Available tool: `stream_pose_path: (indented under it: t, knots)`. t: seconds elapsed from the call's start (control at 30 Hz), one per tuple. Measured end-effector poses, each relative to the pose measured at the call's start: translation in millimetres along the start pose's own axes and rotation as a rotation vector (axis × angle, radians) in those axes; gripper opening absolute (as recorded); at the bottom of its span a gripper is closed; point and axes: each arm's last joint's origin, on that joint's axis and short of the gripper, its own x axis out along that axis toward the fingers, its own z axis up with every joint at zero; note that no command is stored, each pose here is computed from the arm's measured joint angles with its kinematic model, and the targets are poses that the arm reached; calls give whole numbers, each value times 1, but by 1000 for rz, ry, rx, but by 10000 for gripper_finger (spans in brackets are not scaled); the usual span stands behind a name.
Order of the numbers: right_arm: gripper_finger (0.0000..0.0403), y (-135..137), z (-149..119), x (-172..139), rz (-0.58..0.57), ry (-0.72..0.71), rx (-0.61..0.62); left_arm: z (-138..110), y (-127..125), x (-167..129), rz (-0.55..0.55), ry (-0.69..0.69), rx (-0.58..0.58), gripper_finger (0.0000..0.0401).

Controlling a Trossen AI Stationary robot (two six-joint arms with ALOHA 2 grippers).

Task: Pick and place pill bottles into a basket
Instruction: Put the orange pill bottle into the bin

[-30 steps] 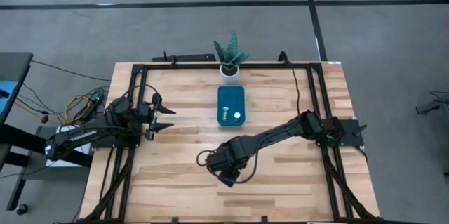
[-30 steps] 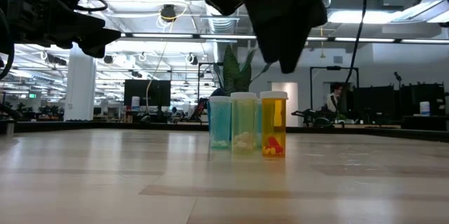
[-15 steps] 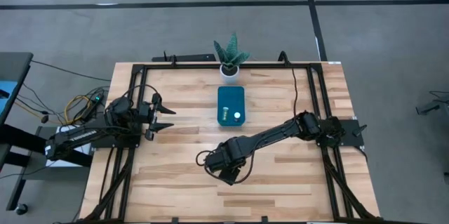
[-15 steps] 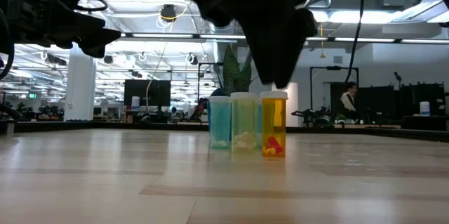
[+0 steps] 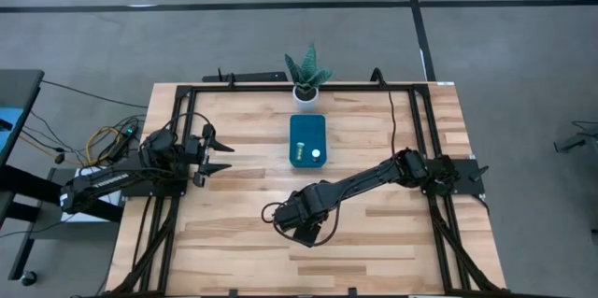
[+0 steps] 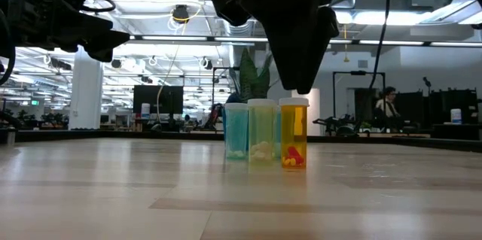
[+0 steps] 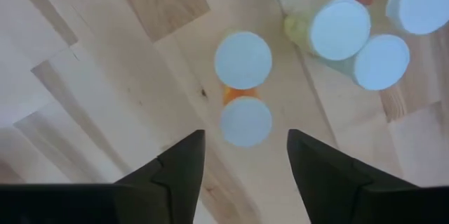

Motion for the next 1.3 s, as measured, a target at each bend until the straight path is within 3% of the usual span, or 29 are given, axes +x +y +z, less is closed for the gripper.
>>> stream_pose_path:
  t: [0.37,1.3]
  knots:
    - [234,1,0,0,-6,-20,-2,0,0,0,0,0,0,213]
    - [235,3,-5,0,-32,-15,-16,0,0,0,0,0,0,213]
